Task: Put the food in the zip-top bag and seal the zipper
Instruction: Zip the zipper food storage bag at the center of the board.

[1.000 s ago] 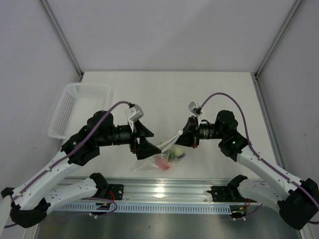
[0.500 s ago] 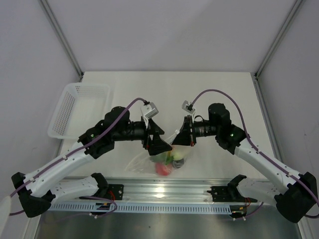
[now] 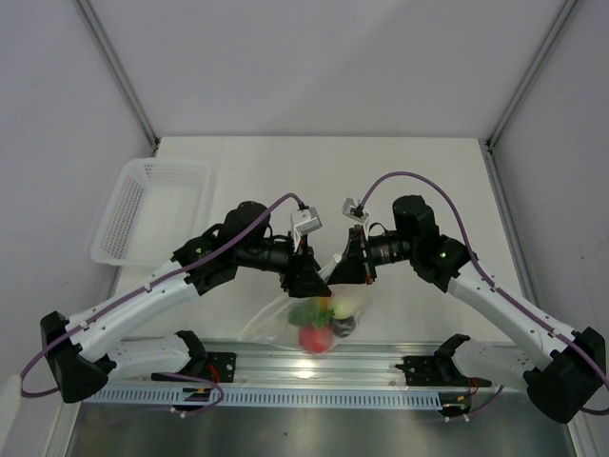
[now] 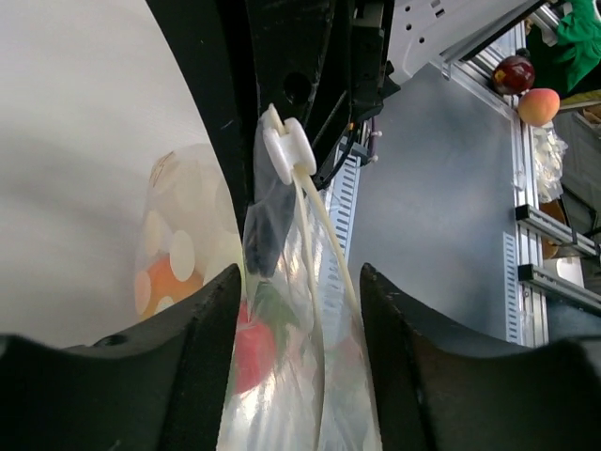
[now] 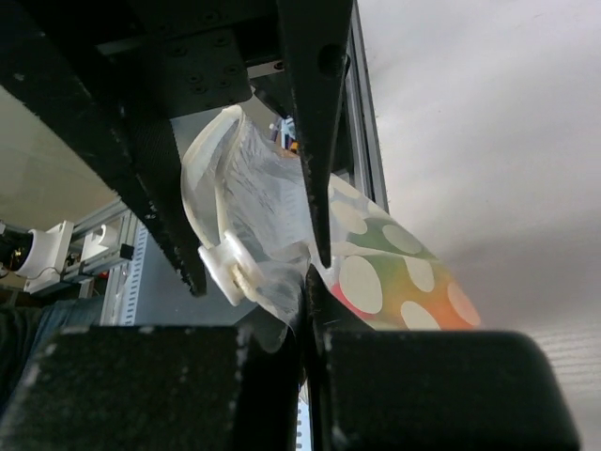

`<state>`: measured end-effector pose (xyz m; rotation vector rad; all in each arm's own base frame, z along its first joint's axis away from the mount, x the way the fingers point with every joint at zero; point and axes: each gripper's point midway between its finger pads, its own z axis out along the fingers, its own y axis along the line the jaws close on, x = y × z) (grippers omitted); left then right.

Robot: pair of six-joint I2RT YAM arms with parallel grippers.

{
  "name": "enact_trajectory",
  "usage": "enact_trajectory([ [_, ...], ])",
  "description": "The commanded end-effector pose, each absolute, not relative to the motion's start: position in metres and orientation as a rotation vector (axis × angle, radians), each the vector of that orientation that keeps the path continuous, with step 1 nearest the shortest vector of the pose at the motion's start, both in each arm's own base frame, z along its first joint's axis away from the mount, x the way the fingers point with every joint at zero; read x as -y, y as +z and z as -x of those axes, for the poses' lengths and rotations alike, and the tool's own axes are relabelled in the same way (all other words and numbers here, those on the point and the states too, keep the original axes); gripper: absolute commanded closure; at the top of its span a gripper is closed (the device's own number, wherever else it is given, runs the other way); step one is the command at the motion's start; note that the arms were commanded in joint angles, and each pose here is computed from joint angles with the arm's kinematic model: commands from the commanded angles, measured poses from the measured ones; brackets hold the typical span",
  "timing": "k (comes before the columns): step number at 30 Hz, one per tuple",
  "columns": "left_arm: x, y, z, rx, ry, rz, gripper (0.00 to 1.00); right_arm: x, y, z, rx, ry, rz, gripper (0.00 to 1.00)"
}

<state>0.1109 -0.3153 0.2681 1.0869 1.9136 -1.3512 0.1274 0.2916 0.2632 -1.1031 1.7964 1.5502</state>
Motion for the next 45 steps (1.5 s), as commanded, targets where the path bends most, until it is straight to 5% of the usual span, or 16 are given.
enact_trajectory([
  [1,0.311,0.274,-0.102,-1.867,-1.382,-1.126,0.45,-0.292,0.282,-0.124,-1.709,1.546,1.162,1.00],
  [6,0.306,0.270,-0.102,-1.897,-1.366,-1.117,0.77,-0.291,0.286,-0.121,-1.686,1.550,1.181,1.00],
  [10,0.301,0.269,-0.104,-1.904,-1.333,-1.101,0.99,-0.289,0.291,-0.118,-1.659,1.556,1.191,0.84],
  [16,0.295,0.272,-0.106,-1.881,-1.318,-1.069,1.00,-0.288,0.297,-0.109,-1.608,1.609,1.235,0.61],
  [24,0.295,0.277,-0.099,-1.852,-1.359,-1.089,1.00,-0.291,0.306,-0.108,-1.557,1.661,1.254,0.59],
  [32,0.296,0.275,-0.095,-1.847,-1.390,-1.099,0.99,-0.299,0.306,-0.116,-1.554,1.686,1.239,0.73],
  [35,0.296,0.272,-0.096,-1.855,-1.382,-1.097,0.99,-0.300,0.306,-0.117,-1.563,1.689,1.228,0.86],
  [36,0.295,0.271,-0.096,-1.860,-1.377,-1.094,0.99,-0.301,0.305,-0.118,-1.575,1.685,1.219,1.00],
  [41,0.293,0.268,-0.105,-1.892,-1.323,-1.054,0.99,-0.304,0.298,-0.133,-1.654,1.540,1.110,1.00],
  [43,0.293,0.268,-0.109,-1.895,-1.318,-1.031,0.83,-0.305,0.295,-0.134,-1.672,1.508,1.092,1.00],
  [44,0.293,0.269,-0.109,-1.897,-1.323,-1.018,0.60,-0.305,0.293,-0.135,-1.677,1.495,1.090,1.00],
  [45,0.294,0.273,-0.107,-1.873,-1.340,-1.024,0.54,-0.305,0.292,-0.134,-1.679,1.493,1.093,1.00],
])
